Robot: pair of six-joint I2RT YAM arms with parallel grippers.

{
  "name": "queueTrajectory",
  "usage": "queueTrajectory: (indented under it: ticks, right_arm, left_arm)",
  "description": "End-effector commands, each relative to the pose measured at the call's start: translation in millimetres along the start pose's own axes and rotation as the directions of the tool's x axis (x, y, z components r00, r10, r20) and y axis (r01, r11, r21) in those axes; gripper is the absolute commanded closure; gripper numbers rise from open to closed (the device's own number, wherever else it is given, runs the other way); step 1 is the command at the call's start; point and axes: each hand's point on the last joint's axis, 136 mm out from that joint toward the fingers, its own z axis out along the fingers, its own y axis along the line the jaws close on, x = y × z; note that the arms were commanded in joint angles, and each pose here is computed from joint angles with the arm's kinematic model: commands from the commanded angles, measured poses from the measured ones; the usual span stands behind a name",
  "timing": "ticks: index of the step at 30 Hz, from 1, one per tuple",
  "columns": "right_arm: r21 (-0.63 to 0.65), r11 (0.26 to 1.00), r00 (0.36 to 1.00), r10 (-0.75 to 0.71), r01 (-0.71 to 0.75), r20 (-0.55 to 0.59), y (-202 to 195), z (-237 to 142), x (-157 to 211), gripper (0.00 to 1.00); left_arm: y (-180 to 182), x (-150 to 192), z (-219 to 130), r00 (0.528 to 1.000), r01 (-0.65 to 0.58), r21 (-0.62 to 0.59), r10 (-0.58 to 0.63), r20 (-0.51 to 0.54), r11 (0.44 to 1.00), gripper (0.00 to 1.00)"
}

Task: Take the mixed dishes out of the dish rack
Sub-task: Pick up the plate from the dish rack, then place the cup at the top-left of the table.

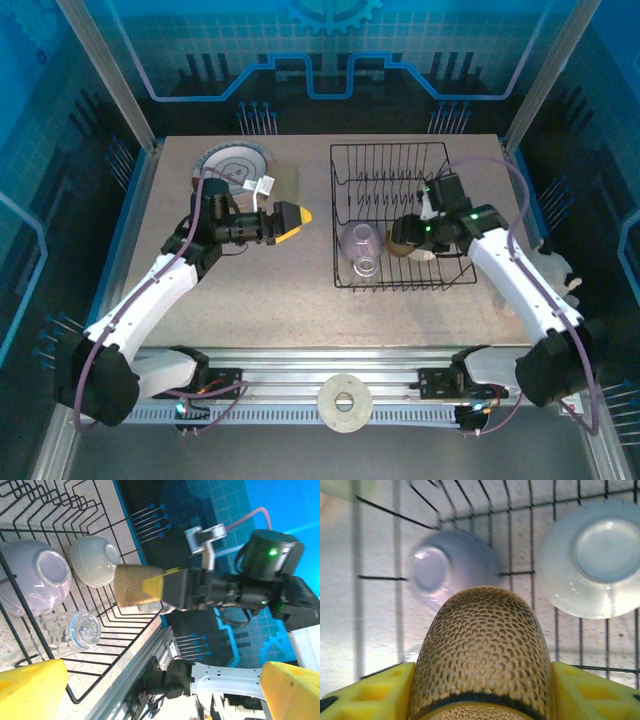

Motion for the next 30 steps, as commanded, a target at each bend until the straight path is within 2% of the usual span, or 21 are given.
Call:
queueTrajectory:
  ticks: [1, 7, 11, 23, 30]
  right_arm:
    - [-0.247, 0.967, 0.998, 0.066, -0.058, 0.024, 39, -35, -16, 0.66]
    - [-0.536, 0.832, 0.989, 0.142, -0.143, -0.043, 82, -59, -24, 0.66]
    - [-0.651, 0.735, 0.981, 0.162, -0.192, -0.106, 100, -63, -22, 0.66]
    - [-0.721, 0.645, 0.967, 0.171, -0.253, -0.187, 107, -53, -13, 0.66]
    - [-0.73, 0.633, 0.966, 0.153, -0.256, -0.206, 113, -48, -9, 0.66]
  left_arm:
    - [-12, -3, 11, 1.0, -0.019, 0.047, 0.02, -0.008, 0.999, 0.01]
    - [-21, 2, 38, 0.998, 0.005, 0.116, 0.003, -0.069, 0.993, 0.01]
    - [-28, 5, 55, 0.995, 0.016, 0.161, 0.001, -0.102, 0.987, 0.03]
    - [-50, 9, 79, 0.991, 0.025, 0.262, 0.01, -0.131, 0.965, 0.07]
    - [-69, 5, 78, 0.993, 0.009, 0.331, 0.029, -0.11, 0.944, 0.1]
